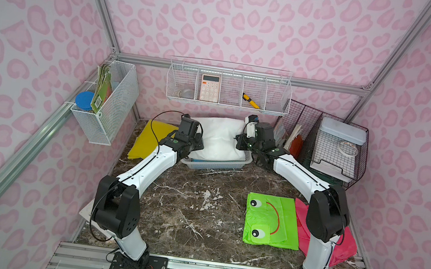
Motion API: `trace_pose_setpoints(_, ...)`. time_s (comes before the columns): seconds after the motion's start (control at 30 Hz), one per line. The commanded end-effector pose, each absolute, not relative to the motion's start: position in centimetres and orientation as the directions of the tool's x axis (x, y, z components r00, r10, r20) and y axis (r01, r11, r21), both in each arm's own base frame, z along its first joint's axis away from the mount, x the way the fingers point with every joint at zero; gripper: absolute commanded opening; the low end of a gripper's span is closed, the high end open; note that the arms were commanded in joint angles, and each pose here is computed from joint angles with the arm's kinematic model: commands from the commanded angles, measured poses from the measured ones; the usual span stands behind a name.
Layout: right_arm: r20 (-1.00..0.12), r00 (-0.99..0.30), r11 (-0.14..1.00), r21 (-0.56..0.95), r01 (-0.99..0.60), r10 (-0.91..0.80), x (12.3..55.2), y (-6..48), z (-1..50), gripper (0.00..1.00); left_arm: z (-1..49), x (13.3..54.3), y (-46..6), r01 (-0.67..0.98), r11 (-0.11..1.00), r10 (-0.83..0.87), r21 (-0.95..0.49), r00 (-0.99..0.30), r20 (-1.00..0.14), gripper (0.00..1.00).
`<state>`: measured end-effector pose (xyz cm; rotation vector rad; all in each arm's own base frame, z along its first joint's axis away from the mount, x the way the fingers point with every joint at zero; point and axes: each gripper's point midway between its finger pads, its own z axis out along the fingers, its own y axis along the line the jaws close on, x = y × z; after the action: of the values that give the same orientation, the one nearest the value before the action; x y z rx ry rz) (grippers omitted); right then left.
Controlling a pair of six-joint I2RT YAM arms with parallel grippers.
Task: Put the folded raincoat in the basket
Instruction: Place the raincoat in the basket.
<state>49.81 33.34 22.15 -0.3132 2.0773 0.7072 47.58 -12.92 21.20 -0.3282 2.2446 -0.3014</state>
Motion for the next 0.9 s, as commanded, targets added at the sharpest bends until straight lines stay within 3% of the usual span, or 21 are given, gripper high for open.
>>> trace_pose_setpoints(0.0,-0.806,-0.592,0.761,0.399,-0.511,0.025,50.3,34.9,21.3,0.0,20.9,49.3,-13.3,-0.099,0.941,-0.313,-0.323,-0.618,-0.721,0.0)
trace_pose_setpoints(0.33,-0.774,-0.633,0.786,0.386,-0.483,-0.009,53.7,36.0,16.7,0.0,16.0,53.1,-13.5,-0.133,0.939,-0.322,-0.318,-0.667,-0.672,0.0)
trace_pose_setpoints(0.87,-0.724,-0.689,0.834,0.359,-0.419,-0.034,54.8,35.4,11.2,0.0,10.1,54.0,-13.0,-0.192,0.94,-0.33,-0.283,-0.729,-0.599,0.04)
